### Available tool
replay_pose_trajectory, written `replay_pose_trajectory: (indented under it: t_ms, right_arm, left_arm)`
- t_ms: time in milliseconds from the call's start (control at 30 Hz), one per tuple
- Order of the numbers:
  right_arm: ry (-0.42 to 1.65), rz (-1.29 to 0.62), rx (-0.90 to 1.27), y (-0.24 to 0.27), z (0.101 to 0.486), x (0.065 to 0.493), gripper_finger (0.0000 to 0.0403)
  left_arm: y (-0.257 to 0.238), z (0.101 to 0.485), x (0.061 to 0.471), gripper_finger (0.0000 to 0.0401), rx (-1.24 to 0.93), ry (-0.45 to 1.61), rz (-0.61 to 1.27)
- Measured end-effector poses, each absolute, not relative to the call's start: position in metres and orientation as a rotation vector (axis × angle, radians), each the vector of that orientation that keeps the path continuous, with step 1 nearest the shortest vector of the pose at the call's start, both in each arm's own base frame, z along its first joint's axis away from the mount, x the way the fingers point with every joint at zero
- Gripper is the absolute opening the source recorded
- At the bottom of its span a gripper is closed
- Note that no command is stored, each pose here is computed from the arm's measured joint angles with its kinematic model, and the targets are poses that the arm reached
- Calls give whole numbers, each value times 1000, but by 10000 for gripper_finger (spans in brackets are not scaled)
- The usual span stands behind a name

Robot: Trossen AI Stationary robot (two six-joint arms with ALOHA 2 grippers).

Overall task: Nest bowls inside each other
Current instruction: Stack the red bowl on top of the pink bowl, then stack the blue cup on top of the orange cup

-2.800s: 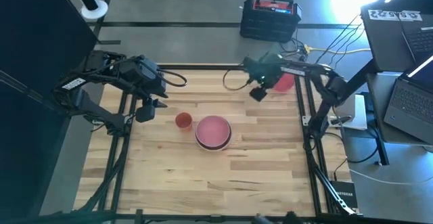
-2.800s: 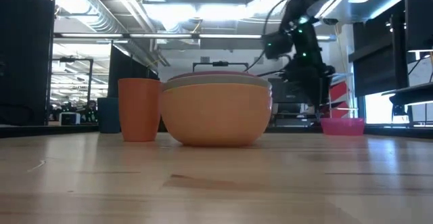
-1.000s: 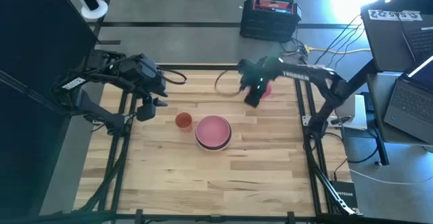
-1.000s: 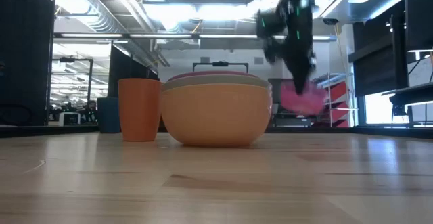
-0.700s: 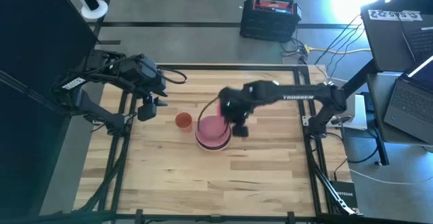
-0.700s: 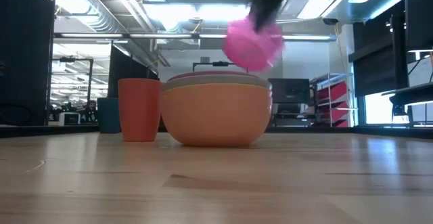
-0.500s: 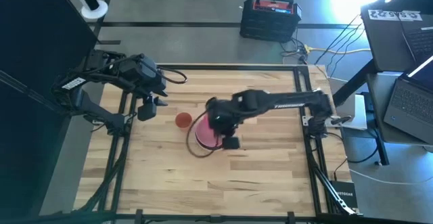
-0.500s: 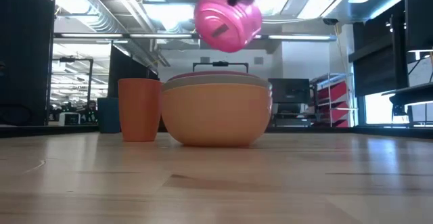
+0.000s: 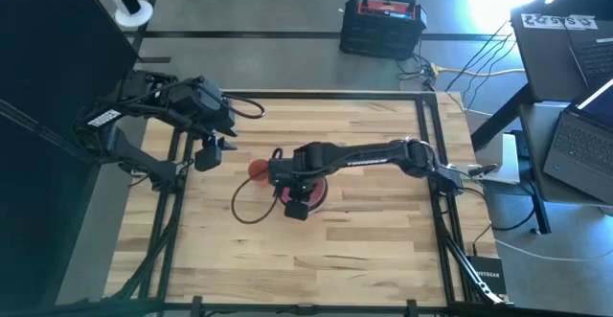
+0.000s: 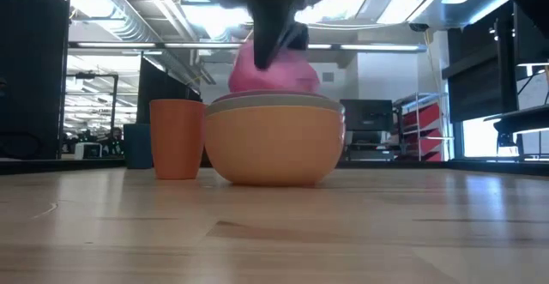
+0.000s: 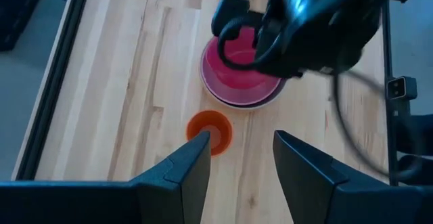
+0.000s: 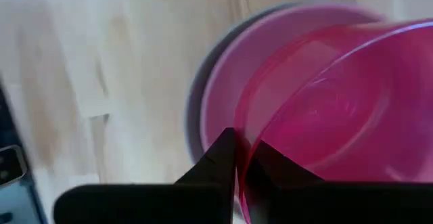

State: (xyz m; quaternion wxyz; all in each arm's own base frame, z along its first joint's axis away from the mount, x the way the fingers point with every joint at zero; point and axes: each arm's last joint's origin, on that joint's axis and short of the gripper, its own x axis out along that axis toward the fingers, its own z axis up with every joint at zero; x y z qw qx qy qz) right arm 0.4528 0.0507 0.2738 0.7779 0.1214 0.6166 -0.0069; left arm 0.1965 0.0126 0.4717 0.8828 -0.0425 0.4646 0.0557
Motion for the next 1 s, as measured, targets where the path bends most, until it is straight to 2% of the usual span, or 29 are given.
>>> replay_pose_trajectory:
  t_ms: [267, 400, 500, 700, 833, 1000]
  right_arm:
    - [1400, -107, 307, 50, 242, 464, 0]
    - [1432, -64, 346, 53, 234, 466, 7]
    - [1440, -43, 356, 55, 232, 467, 32]
    - [1423, -52, 327, 52, 234, 467, 123]
    - [1430, -42, 285, 52, 253, 459, 170]
    - [1301, -135, 167, 49, 308, 436, 184]
  left_arm:
    - [12, 472, 196, 145, -89, 967, 115]
    - [12, 472, 197, 145, -89, 967, 115]
    - [12, 472, 197, 145, -89, 967, 115]
    - [12, 472, 197, 145, -82, 967, 111]
    - [12, 472, 197, 145, -75, 968, 108]
    - [12, 468, 197, 145, -35, 983, 86]
